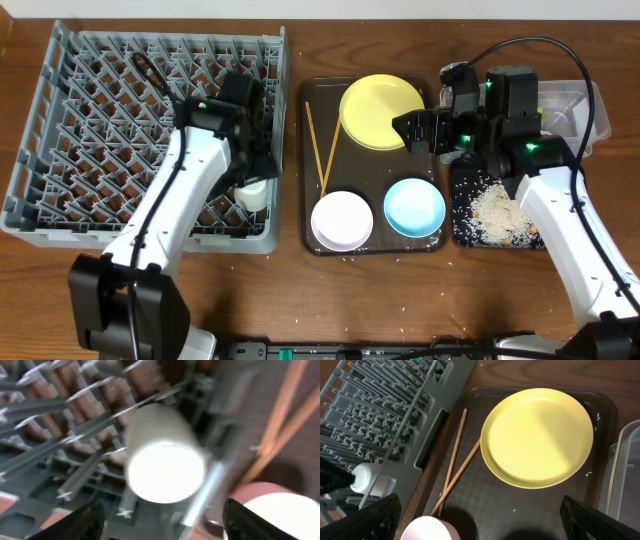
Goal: Sort waste into correct bins and load items into the dishwasher
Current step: 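Reach left gripper to pink bowl and grasp its rim, then lift pink bowl with left gripper over the dish rack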
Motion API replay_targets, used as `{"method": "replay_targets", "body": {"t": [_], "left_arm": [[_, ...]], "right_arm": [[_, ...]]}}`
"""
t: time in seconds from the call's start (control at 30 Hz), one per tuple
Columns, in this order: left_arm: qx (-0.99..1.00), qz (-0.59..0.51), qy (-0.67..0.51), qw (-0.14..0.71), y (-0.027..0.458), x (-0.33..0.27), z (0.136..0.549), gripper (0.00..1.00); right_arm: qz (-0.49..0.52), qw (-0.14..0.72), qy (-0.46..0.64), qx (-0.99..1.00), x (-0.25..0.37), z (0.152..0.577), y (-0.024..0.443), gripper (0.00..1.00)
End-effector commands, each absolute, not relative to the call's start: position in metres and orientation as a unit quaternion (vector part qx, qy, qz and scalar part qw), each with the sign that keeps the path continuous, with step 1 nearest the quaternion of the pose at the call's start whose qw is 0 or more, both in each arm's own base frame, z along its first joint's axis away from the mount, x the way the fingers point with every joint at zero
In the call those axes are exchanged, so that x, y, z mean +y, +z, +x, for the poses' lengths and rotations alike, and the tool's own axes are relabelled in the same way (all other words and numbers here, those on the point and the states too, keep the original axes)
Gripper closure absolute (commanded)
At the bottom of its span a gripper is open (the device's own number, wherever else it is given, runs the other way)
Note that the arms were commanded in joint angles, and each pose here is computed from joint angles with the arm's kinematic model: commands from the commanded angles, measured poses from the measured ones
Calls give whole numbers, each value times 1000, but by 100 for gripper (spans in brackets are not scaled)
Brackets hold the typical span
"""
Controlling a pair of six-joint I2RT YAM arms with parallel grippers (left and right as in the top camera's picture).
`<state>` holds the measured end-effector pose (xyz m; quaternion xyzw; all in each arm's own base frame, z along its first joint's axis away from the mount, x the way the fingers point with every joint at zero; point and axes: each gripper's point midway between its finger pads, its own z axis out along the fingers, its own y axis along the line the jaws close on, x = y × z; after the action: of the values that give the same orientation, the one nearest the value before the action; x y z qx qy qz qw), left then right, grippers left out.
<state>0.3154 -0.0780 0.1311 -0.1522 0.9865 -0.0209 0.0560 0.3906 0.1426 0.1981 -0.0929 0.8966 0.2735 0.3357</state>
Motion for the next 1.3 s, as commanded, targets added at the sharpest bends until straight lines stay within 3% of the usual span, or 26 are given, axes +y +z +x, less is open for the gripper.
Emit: {"method": "replay_targets", "body": {"t": [0.0, 0.13, 0.23, 0.47, 0.7, 0.73, 0.83, 0.93, 1.03, 1.1, 1.27], "left_arm": [[984, -100, -108, 103, 174, -119, 323, 26], [988, 8, -115, 104, 173, -171, 304, 25], [989, 106, -91, 55, 136, -198, 285, 25], [986, 158, -48, -30, 63, -208, 282, 25], [984, 156, -26, -77, 20, -206, 280, 25], [984, 156, -24, -81, 16, -205, 279, 30], [982, 154, -53, -97, 15, -215, 273, 59], [980, 148, -81, -105, 16, -225, 269, 61], [981, 145, -82, -103, 12, -227, 267, 76], [983, 131, -78, -99, 8, -225, 268, 92], [986, 120, -65, -94, 7, -221, 270, 93]], "right_arm": [[-96, 352, 272, 891, 141, 394, 206, 1], [-57, 364, 270, 890, 119, 400, 214, 1], [-40, 361, 264, 893, 105, 400, 213, 1], [-38, 359, 263, 895, 104, 399, 212, 1], [-37, 352, 263, 898, 104, 397, 209, 1], [-38, 352, 262, 898, 104, 397, 209, 1], [-38, 352, 262, 898, 104, 397, 209, 1], [-38, 352, 262, 898, 104, 397, 209, 1], [-38, 352, 262, 898, 104, 397, 209, 1], [-38, 351, 262, 898, 104, 396, 209, 1], [-37, 349, 262, 899, 104, 396, 208, 1]]}}
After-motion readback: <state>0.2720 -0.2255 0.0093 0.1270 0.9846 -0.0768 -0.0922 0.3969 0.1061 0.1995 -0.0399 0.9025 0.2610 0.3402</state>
